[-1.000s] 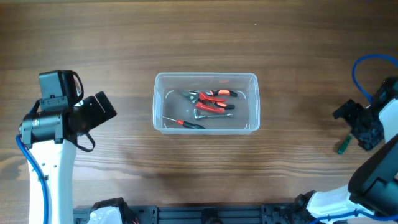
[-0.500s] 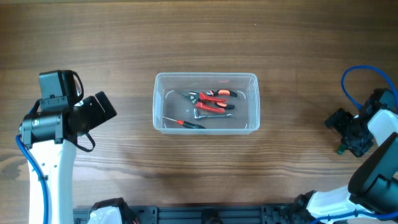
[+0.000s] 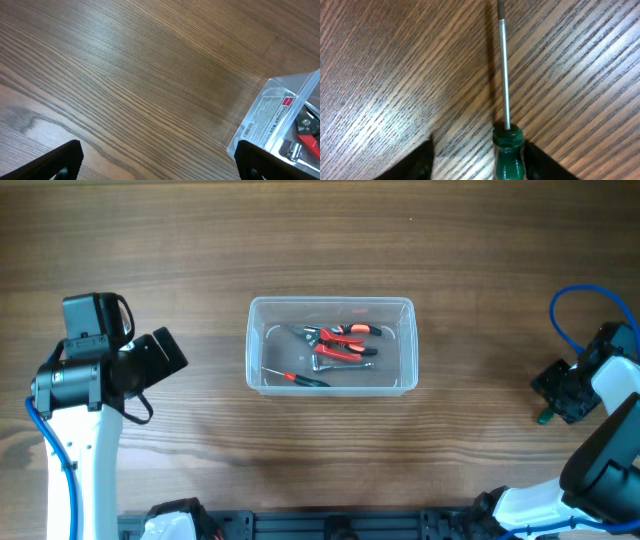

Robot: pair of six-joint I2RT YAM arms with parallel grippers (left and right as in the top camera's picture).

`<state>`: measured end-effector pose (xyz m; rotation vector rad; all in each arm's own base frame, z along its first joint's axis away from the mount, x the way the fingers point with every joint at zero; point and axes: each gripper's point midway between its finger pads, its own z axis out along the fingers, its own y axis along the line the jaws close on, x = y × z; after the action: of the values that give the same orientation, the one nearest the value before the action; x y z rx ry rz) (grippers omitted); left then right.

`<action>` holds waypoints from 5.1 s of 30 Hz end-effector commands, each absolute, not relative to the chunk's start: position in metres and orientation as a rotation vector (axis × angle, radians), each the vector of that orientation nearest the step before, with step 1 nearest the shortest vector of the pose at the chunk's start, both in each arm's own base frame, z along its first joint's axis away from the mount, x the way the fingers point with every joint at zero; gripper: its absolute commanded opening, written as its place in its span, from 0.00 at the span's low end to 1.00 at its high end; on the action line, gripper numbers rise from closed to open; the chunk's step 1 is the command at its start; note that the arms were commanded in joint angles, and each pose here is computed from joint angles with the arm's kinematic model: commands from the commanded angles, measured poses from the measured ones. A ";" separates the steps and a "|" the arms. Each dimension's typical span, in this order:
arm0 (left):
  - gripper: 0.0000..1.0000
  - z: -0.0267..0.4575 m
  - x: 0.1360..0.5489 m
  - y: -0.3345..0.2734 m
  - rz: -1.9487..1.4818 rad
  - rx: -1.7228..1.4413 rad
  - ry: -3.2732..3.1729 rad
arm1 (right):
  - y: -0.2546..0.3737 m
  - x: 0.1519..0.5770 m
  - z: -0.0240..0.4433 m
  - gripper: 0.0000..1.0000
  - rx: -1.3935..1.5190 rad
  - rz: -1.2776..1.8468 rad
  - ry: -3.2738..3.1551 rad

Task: Pack container

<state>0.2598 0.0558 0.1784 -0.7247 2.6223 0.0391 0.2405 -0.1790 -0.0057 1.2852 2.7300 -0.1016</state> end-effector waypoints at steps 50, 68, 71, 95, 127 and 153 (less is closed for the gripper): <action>1.00 0.179 0.257 0.055 0.033 -0.702 2.643 | 0.068 0.369 0.230 0.04 -0.808 0.022 2.299; 1.00 0.179 0.257 0.055 0.033 -0.702 2.643 | 0.214 0.322 0.095 0.04 -1.803 0.191 2.154; 1.00 0.179 0.257 0.055 0.033 -0.702 2.643 | 0.217 0.313 0.072 0.04 -1.850 0.255 2.205; 1.00 0.179 0.257 0.055 0.033 -0.702 2.643 | 0.214 0.307 0.043 0.04 -1.894 0.293 2.281; 1.00 0.179 0.257 0.055 0.033 -0.702 2.643 | 0.223 0.313 0.047 0.60 -1.705 0.332 2.338; 1.00 0.291 0.383 0.067 -0.008 -0.368 2.008 | -0.026 0.471 0.361 1.00 -0.067 -0.269 1.986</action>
<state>0.3813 0.0663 0.2866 -0.5027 1.9964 -0.0820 0.4758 -0.0075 0.3605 -0.1111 1.9719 -0.2459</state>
